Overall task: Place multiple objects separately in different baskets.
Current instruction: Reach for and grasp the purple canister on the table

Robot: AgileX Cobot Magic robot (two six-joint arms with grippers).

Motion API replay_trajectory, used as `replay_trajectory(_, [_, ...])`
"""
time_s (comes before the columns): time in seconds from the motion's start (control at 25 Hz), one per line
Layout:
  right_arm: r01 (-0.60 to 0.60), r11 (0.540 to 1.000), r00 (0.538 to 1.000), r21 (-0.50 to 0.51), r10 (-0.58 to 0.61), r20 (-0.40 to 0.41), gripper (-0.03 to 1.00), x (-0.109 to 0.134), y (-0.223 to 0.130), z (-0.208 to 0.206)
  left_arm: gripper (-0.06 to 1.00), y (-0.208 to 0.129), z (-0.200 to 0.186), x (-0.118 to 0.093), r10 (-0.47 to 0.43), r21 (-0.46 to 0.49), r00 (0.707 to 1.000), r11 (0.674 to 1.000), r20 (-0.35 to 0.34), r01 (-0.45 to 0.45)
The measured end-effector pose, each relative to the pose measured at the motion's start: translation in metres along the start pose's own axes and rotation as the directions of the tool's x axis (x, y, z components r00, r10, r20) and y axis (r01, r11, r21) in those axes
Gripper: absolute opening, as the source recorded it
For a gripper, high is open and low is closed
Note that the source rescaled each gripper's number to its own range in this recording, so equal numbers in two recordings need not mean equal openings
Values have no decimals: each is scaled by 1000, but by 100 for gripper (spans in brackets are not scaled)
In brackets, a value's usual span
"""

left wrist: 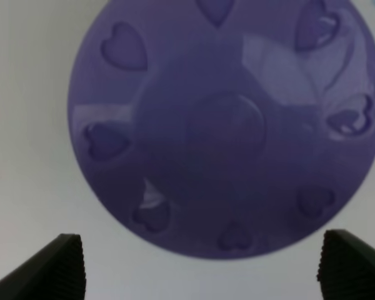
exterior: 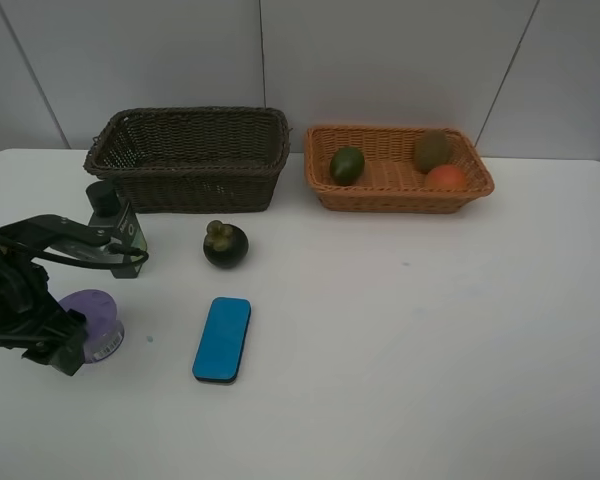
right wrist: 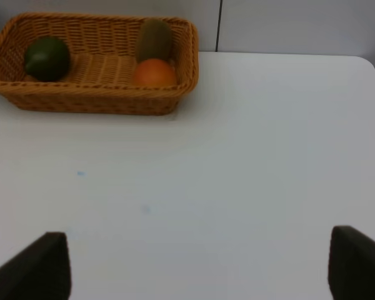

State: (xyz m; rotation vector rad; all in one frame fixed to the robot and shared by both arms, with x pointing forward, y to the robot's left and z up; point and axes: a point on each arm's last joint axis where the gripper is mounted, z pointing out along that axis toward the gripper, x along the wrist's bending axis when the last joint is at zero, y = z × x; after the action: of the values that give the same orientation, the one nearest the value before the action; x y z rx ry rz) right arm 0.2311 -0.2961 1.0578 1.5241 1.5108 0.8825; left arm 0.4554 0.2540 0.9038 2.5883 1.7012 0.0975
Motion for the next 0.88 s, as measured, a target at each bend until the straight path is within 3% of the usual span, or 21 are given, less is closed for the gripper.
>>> replay_trajectory(0.88, [-1,1000,1000,0,1,-1,100,0,0,0,98,21,15,-6,18,-162,1000,987,-8,-20])
